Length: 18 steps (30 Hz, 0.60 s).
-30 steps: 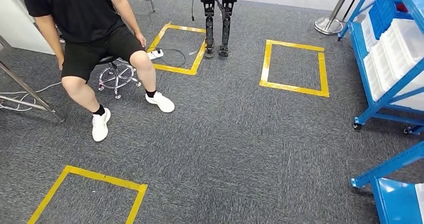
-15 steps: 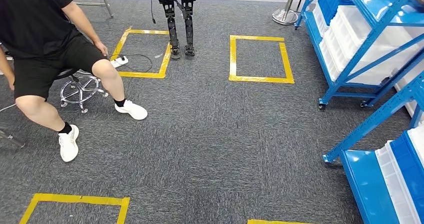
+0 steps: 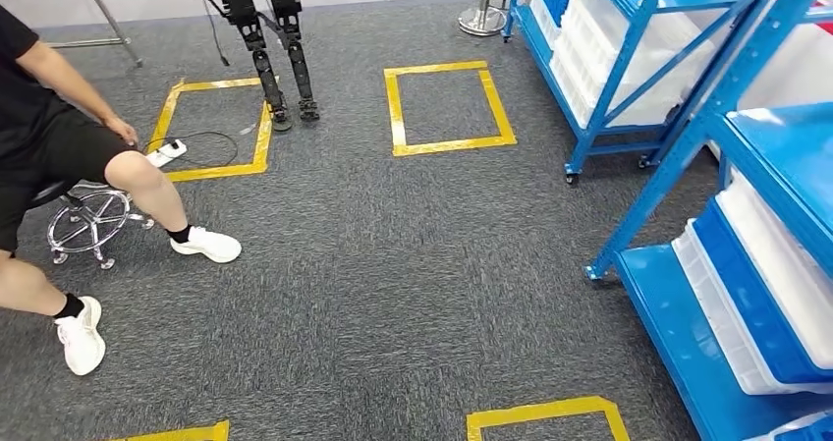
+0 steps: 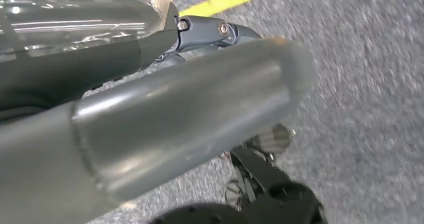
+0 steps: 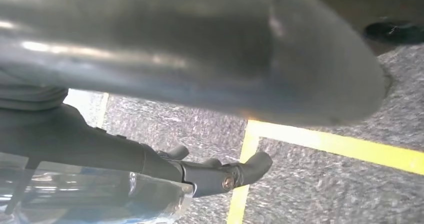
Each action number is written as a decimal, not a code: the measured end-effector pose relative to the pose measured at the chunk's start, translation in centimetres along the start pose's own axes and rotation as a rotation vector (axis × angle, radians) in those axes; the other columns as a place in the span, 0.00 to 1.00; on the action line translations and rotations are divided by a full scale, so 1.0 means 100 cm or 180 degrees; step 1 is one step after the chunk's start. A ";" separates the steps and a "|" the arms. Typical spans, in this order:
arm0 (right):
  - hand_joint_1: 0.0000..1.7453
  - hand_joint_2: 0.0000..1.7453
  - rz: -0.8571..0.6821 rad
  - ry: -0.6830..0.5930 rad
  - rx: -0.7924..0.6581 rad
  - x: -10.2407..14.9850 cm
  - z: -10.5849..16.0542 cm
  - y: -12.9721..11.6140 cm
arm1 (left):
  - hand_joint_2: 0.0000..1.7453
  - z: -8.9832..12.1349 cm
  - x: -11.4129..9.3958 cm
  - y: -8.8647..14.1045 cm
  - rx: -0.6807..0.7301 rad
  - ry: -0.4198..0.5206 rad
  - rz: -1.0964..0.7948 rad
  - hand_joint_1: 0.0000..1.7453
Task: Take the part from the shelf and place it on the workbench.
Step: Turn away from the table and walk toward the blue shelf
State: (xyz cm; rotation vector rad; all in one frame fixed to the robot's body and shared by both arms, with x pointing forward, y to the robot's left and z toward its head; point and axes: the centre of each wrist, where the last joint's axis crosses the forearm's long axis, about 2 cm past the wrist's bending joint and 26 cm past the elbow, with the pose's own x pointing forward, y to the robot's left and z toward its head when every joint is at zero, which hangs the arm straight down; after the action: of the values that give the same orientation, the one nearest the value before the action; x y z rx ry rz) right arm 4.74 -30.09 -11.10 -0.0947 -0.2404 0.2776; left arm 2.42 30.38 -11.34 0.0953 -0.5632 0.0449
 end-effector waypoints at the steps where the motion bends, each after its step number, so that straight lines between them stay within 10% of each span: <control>1: 0.00 0.00 -0.0001 0.0002 0.0002 0.000 0.000 0.000 | 0.00 0.000 0.001 -0.001 -0.0003 -0.0007 0.0001 0.00; 18: 0.00 0.00 -0.0016 0.0009 0.0019 0.000 0.000 0.004 | 0.00 0.000 0.000 -0.001 -0.0013 -0.0004 0.0003 0.00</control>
State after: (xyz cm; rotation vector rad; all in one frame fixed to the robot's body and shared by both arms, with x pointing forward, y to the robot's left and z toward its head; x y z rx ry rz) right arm 4.59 -29.66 -11.13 -0.0885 -0.2368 0.2733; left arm 2.45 30.29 -11.34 0.0911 -0.5647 0.0446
